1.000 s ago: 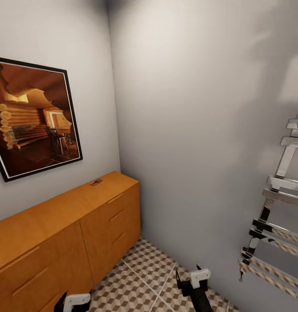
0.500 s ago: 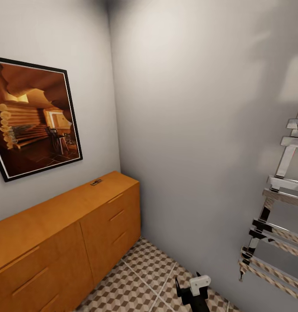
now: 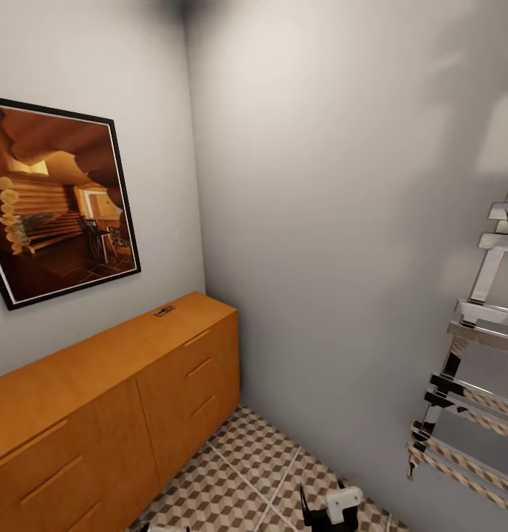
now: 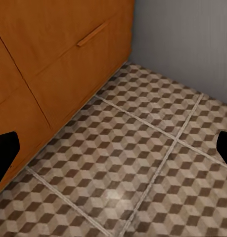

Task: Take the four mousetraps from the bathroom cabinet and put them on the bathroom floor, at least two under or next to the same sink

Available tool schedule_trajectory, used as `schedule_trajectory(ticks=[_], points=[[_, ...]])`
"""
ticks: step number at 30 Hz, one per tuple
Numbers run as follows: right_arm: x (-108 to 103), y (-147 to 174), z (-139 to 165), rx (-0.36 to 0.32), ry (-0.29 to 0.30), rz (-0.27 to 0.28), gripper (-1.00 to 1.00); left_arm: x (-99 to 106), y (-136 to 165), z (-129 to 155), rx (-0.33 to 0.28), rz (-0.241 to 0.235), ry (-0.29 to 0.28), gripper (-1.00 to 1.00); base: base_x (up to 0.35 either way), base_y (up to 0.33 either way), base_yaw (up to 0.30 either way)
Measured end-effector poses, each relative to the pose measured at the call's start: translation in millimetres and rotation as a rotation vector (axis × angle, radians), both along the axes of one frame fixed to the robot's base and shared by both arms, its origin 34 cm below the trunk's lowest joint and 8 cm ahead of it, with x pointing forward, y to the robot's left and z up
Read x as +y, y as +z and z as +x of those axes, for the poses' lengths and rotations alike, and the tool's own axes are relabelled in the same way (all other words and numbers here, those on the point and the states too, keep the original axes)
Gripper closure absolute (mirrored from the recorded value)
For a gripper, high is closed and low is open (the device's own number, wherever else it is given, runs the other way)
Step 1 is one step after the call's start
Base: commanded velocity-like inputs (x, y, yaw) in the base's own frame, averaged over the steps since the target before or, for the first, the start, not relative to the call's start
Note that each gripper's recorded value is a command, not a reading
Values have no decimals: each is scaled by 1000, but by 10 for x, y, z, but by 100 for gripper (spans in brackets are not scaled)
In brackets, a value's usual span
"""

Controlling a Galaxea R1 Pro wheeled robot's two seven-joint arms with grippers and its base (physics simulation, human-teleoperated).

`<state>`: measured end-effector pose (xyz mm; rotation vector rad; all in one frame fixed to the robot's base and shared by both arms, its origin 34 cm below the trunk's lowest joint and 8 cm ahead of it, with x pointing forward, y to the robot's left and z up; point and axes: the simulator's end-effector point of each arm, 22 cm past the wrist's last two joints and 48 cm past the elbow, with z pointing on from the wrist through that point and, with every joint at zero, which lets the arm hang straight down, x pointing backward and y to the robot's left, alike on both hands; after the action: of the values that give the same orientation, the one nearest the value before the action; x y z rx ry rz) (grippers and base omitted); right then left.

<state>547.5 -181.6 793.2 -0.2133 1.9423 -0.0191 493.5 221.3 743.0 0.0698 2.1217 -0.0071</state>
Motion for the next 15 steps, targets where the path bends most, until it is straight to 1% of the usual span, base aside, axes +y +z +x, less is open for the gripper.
schedule_trajectory(ticks=[3,5,6,7,8,9,10,11,12,13,14,15], points=[[1,-33,-45,8,1,0,-100,-170,38,63,-5,-12,-25,-100,0,0,0],[2,-45,-63,11,1,0,-100,-282,99,159,-17,-20,-41,-100,0,0,0],[3,-55,-76,13,2,0,-100,-733,57,307,104,-11,-129,-100,0,0,0],[2,-59,-81,14,1,0,-100,-1074,323,689,188,-18,-167,-100,0,0,0],[2,-62,-86,15,2,0,-100,-1248,808,1064,240,-15,-191,-100,0,0,0],[2,-67,-91,16,2,0,-100,-1370,1496,1392,259,-3,-216,-100,0,0,0],[2,-68,-94,16,2,0,-100,-1424,2215,1461,291,13,-241,-100,0,0,0],[2,-70,-97,17,2,0,-100,-1489,3295,1675,117,-6,-258,-100,0,0,0],[3,-66,-100,16,2,0,-100,-1509,3733,1746,25,-18,-262,-100,0,0,0],[2,-73,-100,18,2,0,-100,-1503,3771,1808,23,-11,-261,-100,0,0,0],[1,-79,-104,21,1,-1,-100,-1502,3978,1911,-11,-3,-261,-100,0,0,0],[0,-85,-107,24,1,-2,-100,-1501,4089,1966,-28,0,-261,-100,0,0,0]])
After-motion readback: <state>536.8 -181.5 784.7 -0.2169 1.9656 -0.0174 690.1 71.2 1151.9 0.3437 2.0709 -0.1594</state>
